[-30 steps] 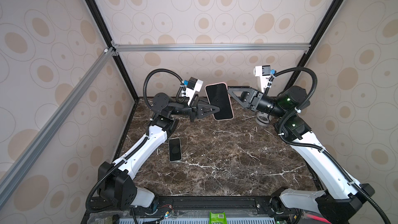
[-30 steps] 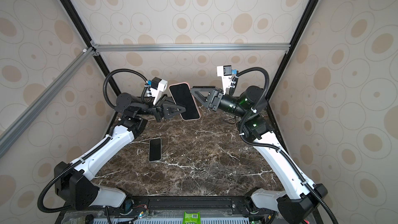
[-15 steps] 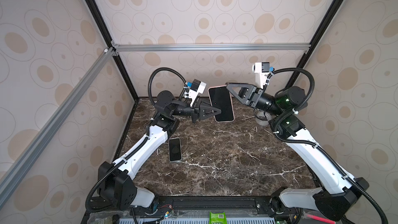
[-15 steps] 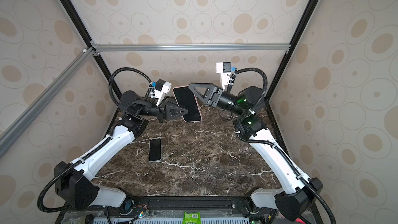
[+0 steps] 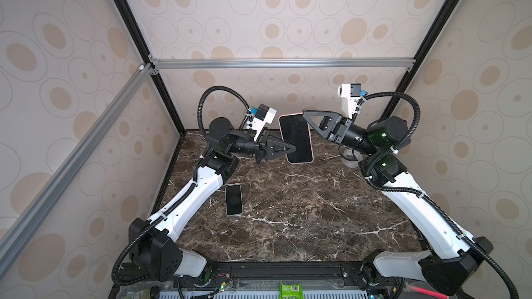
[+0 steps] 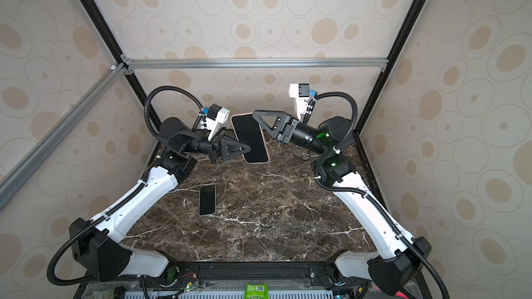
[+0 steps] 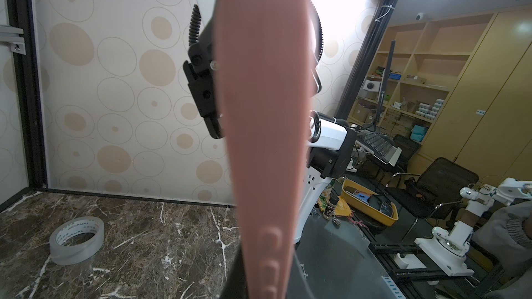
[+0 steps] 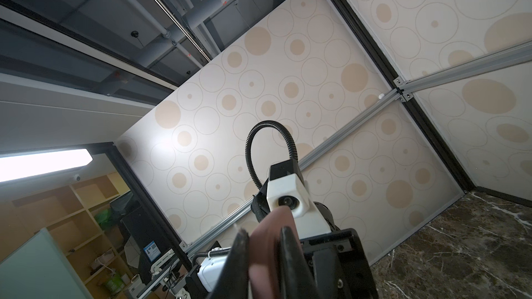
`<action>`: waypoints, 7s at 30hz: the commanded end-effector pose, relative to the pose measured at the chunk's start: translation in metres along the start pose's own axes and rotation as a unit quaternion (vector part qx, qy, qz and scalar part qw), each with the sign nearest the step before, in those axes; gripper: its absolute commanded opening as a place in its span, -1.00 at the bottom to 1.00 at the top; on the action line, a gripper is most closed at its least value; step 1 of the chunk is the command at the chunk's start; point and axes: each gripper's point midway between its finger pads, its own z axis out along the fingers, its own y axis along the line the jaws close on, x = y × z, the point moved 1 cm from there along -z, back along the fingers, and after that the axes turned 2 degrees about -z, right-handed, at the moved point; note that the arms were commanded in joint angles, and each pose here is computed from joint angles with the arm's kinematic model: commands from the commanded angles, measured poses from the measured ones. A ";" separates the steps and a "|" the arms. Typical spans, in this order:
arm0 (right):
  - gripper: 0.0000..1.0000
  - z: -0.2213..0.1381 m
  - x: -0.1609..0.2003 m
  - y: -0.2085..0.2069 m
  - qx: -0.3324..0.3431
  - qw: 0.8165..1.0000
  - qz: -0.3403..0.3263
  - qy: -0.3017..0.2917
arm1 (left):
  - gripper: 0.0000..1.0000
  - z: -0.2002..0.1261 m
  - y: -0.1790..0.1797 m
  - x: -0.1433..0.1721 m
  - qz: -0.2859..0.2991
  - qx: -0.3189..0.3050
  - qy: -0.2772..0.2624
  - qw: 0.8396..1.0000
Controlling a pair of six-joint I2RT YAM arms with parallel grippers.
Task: Take the phone out of the phone case
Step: Remove the phone case from the phone.
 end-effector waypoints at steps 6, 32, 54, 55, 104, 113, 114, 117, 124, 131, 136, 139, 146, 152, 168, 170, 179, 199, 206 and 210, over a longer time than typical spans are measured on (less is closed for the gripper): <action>-1.00 0.001 0.021 -0.004 -0.007 0.993 0.118 0.010 | -1.00 0.000 0.003 -0.034 0.087 -0.008 -0.008 0.996; -1.00 0.019 0.043 0.009 -0.035 0.986 0.162 0.015 | -1.00 0.012 0.082 -0.029 0.054 -0.049 0.004 0.997; -1.00 0.015 0.067 -0.017 0.024 0.977 0.210 0.037 | -1.00 0.006 0.063 -0.050 0.088 -0.033 -0.009 0.995; -1.00 0.015 0.068 -0.018 0.027 0.975 0.215 0.037 | -1.00 0.006 0.060 -0.053 0.094 -0.033 -0.010 0.995; 0.32 -0.046 0.045 -0.016 0.118 0.970 -0.179 0.115 | -1.00 0.003 -0.016 -0.058 0.109 0.022 -0.032 0.993; -0.64 -0.035 0.037 0.004 0.063 0.970 -0.203 0.117 | -1.00 0.005 -0.015 -0.057 0.098 0.022 -0.033 0.994; -0.73 -0.035 0.038 0.003 0.063 0.970 -0.202 0.119 | -1.00 0.005 -0.017 -0.058 0.100 0.023 -0.034 0.994; -0.86 -0.034 0.040 0.000 0.062 0.971 -0.197 0.122 | -1.00 0.005 -0.020 -0.059 0.101 0.025 -0.035 0.994; -1.00 -0.035 0.044 0.000 0.054 0.971 -0.197 0.121 | -0.37 0.004 -0.023 -0.064 0.107 0.022 -0.048 0.993; -1.00 -0.040 0.046 0.001 0.058 0.971 -0.202 0.117 | -0.15 0.003 -0.023 -0.070 0.114 0.015 -0.062 0.991; -1.00 -0.045 0.044 0.002 0.073 0.970 -0.211 0.099 | -0.23 0.000 -0.021 -0.072 0.111 0.015 -0.070 0.991; -1.00 -0.048 0.038 0.005 0.079 0.969 -0.221 0.080 | -0.20 0.000 -0.020 -0.072 0.110 0.015 -0.072 0.991; -1.00 -0.047 0.032 0.013 0.067 0.972 -0.218 0.064 | -0.23 0.002 -0.019 -0.070 0.102 0.022 -0.070 0.992; -1.00 -0.044 0.030 0.011 0.063 0.973 -0.216 0.058 | -0.43 0.007 -0.024 -0.065 0.100 0.036 -0.062 0.992; 0.19 -0.055 0.031 0.013 0.077 0.972 -0.217 0.052 | -1.00 0.003 -0.040 -0.074 0.111 0.052 -0.086 0.989; 0.19 -0.055 0.027 0.014 0.060 0.979 -0.193 0.036 | -1.00 0.000 -0.045 -0.083 0.118 0.049 -0.106 0.986; 0.14 -0.061 -0.025 0.023 -0.006 0.982 -0.086 -0.166 | -1.00 -0.024 -0.045 -0.137 0.088 -0.002 -0.291 0.953; -0.31 -0.030 -0.051 0.031 -0.042 0.975 -0.050 -0.212 | -1.00 -0.015 -0.051 -0.149 0.058 0.015 -0.373 0.926; -0.73 -0.028 -0.048 0.037 -0.063 0.976 -0.022 -0.206 | -1.00 -0.013 -0.052 -0.147 0.060 0.018 -0.369 0.927; -1.00 -0.027 -0.047 0.038 -0.079 0.975 0.004 -0.206 | -1.00 -0.005 -0.045 -0.146 0.075 0.007 -0.347 0.935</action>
